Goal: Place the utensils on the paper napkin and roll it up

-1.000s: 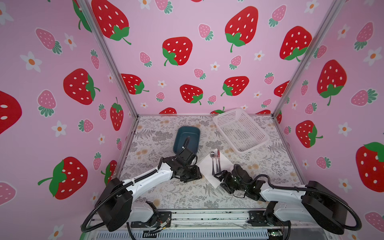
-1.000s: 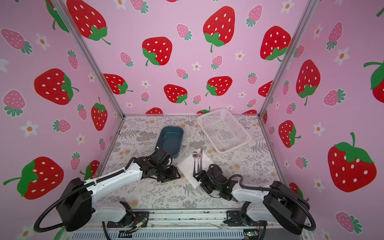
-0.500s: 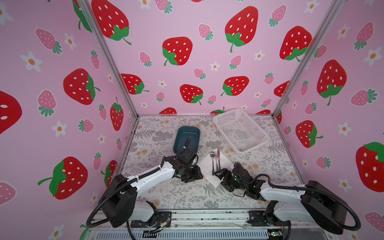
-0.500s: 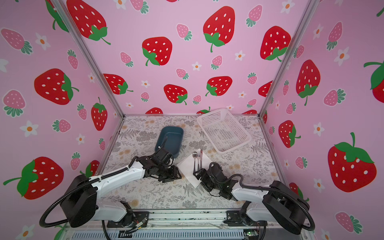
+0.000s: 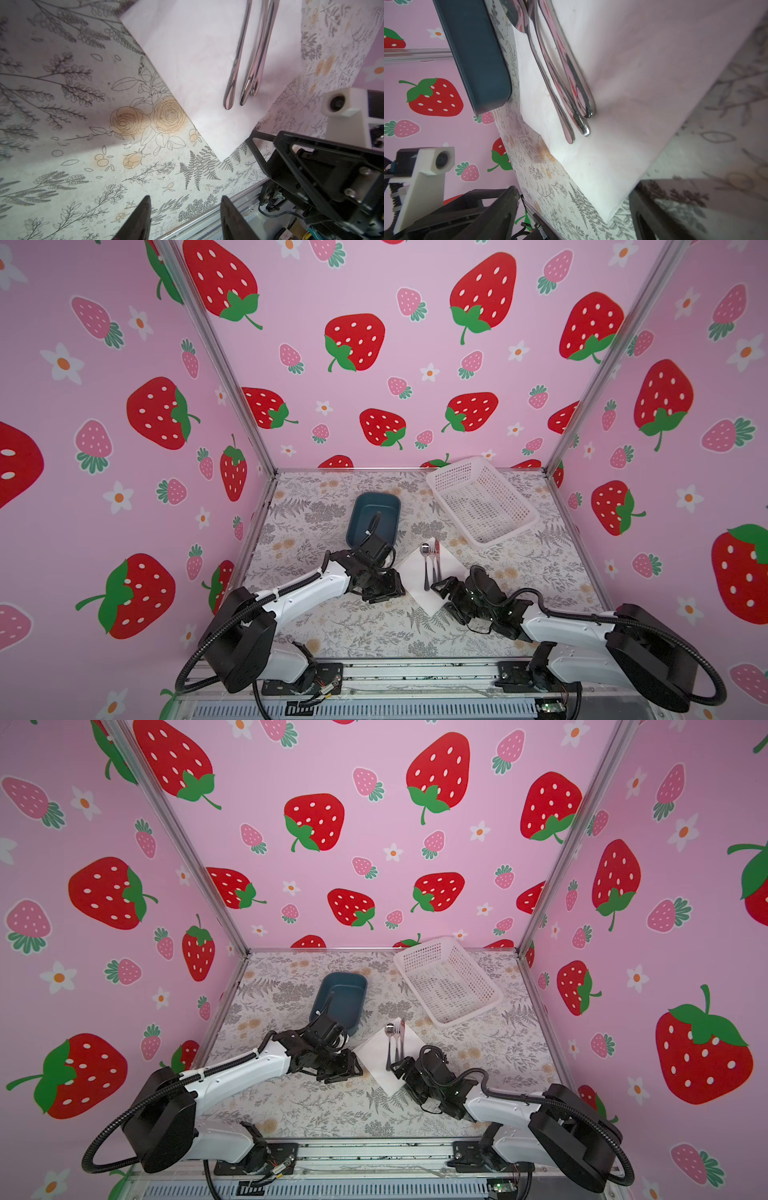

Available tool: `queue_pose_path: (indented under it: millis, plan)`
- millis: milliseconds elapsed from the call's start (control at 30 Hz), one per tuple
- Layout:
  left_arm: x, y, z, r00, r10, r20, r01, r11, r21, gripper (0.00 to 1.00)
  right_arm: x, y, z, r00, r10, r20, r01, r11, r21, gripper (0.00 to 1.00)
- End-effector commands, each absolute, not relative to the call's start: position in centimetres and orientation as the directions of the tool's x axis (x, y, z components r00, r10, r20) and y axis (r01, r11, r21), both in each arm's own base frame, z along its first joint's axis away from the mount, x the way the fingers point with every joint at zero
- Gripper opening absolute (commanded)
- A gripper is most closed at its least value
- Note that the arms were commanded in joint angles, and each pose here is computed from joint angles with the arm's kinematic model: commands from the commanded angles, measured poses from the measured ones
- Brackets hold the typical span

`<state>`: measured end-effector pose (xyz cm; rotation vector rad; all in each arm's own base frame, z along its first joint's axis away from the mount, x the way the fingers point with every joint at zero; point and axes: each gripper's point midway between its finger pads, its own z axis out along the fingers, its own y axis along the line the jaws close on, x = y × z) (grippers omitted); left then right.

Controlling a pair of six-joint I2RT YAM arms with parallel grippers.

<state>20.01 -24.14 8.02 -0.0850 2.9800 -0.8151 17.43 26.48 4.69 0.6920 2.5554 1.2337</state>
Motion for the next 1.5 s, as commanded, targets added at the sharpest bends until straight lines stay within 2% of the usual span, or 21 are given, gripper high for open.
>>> queue_pose_path:
  millis: [0, 433, 633, 800, 1033, 1467]
  plan:
    - [20.9, -24.8, 9.1, -0.997, -0.067, -0.047, -0.031, 0.844, -0.536, 0.55, 17.8, 26.6, 4.4, -0.854, 0.52, 0.016, 0.339, 0.533, 0.775, 0.86]
    - [21.2, -24.8, 9.0, -0.996, -0.076, -0.036, -0.044, 0.835, -0.549, 0.55, 19.3, 29.4, 8.6, -0.887, 0.456, -0.07, 0.174, 0.472, 0.864, 0.86]
    - [21.4, -25.6, 9.3, -0.998, -0.064, -0.026, -0.037, 0.815, -0.578, 0.53, 19.8, 29.4, 8.6, -0.883, 0.463, -0.075, 0.172, 0.469, 0.866, 0.86]
    - [21.5, -26.4, 9.3, -0.999, -0.052, -0.014, -0.033, 0.796, -0.605, 0.47, 20.3, 28.7, 8.0, -0.873, 0.481, -0.076, 0.189, 0.478, 0.858, 0.86]
    - [21.8, -27.7, 9.2, -0.999, -0.044, 0.011, -0.041, 0.763, -0.646, 0.43, 21.0, 27.9, 7.8, -0.858, 0.508, -0.069, 0.21, 0.472, 0.856, 0.85]
    - [22.8, -30.7, 9.0, -1.0, -0.011, 0.015, -0.018, 0.733, -0.68, 0.42, 21.0, 26.1, 6.4, -0.822, 0.569, -0.033, 0.284, 0.458, 0.842, 0.85]
